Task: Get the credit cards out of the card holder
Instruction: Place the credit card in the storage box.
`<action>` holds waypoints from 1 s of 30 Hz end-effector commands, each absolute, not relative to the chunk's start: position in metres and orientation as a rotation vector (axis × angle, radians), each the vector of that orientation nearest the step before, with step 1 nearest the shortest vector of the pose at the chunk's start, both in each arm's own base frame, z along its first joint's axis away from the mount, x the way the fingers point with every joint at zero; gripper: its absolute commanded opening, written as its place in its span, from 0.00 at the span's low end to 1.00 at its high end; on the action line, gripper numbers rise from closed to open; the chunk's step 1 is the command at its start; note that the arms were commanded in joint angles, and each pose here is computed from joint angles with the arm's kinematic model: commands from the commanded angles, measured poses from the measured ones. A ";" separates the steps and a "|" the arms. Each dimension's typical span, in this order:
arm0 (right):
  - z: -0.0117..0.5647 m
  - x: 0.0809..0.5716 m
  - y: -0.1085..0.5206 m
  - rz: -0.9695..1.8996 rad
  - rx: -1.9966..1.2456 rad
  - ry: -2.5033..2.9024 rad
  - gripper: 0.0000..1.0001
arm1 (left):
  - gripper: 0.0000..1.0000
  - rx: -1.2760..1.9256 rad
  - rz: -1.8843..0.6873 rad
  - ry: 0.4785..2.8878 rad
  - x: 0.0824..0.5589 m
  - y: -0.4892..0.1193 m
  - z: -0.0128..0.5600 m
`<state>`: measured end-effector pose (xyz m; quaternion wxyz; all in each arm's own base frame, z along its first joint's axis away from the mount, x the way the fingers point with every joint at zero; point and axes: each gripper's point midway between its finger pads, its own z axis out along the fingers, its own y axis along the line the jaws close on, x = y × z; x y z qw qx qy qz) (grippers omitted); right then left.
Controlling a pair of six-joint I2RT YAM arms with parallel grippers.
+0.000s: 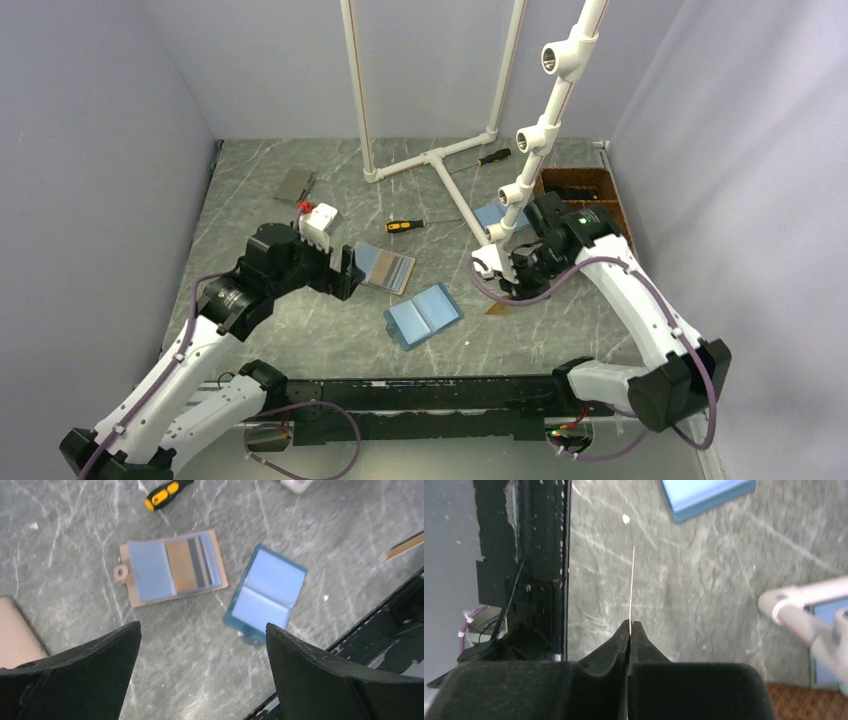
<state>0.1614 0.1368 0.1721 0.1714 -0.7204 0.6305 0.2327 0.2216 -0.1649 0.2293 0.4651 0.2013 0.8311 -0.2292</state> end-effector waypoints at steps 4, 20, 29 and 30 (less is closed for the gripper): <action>0.163 0.155 0.074 0.442 -1.969 1.965 0.00 | 0.99 0.529 -0.474 2.013 0.208 -0.143 0.216; 0.168 0.205 -0.070 0.168 -1.570 2.298 0.00 | 0.99 0.532 -0.471 2.013 0.206 -0.141 0.216; 0.176 0.253 -0.118 -0.014 -1.347 2.392 0.00 | 0.99 0.516 -0.452 2.002 0.205 -0.136 0.218; 0.177 0.257 -0.122 -0.028 -1.336 2.394 0.00 | 1.00 0.516 -0.452 2.001 0.205 -0.136 0.218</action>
